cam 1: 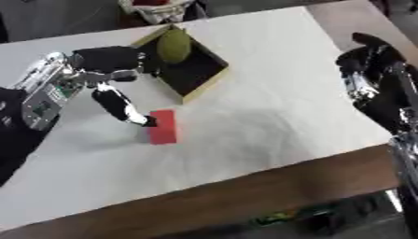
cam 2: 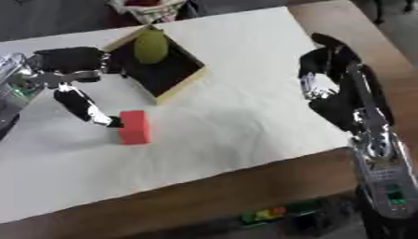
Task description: Pick up objects on the table and place them in the box.
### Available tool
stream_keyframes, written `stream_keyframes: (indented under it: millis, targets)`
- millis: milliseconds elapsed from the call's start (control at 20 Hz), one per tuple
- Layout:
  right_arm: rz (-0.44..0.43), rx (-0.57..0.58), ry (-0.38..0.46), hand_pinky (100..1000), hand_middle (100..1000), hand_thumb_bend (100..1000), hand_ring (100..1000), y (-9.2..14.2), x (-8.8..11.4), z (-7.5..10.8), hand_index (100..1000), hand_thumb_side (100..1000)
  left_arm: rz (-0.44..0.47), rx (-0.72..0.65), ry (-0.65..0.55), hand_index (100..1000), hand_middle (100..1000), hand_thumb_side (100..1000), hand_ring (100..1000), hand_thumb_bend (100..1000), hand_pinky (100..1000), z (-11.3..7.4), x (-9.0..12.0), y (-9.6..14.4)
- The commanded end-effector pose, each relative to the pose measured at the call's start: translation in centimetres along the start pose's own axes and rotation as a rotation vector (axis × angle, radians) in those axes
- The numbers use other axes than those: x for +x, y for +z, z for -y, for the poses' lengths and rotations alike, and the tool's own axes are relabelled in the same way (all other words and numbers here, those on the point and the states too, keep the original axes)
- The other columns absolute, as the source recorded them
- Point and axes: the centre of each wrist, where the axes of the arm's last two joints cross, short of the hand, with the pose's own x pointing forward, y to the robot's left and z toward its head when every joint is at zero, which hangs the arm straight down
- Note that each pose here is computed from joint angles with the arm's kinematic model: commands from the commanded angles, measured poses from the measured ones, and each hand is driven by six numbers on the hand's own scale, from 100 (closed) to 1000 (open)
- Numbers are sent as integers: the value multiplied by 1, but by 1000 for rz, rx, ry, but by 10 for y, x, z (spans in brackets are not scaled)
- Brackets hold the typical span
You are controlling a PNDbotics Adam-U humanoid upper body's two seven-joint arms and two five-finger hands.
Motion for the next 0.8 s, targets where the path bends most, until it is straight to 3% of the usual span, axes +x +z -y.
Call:
stream_keyframes:
  millis: [50, 800]
  targets:
    - [18, -7, 17, 715, 624, 100, 710, -3, 4, 5, 885, 445, -8, -34, 1, 879, 761, 566, 741, 572, 752, -9, 2, 2]
    - [19, -5, 14, 716, 624, 100, 709, -4, 4, 4, 886, 443, -66, -143, -34, 864, 742, 492, 717, 571, 739, 3, 8, -9]
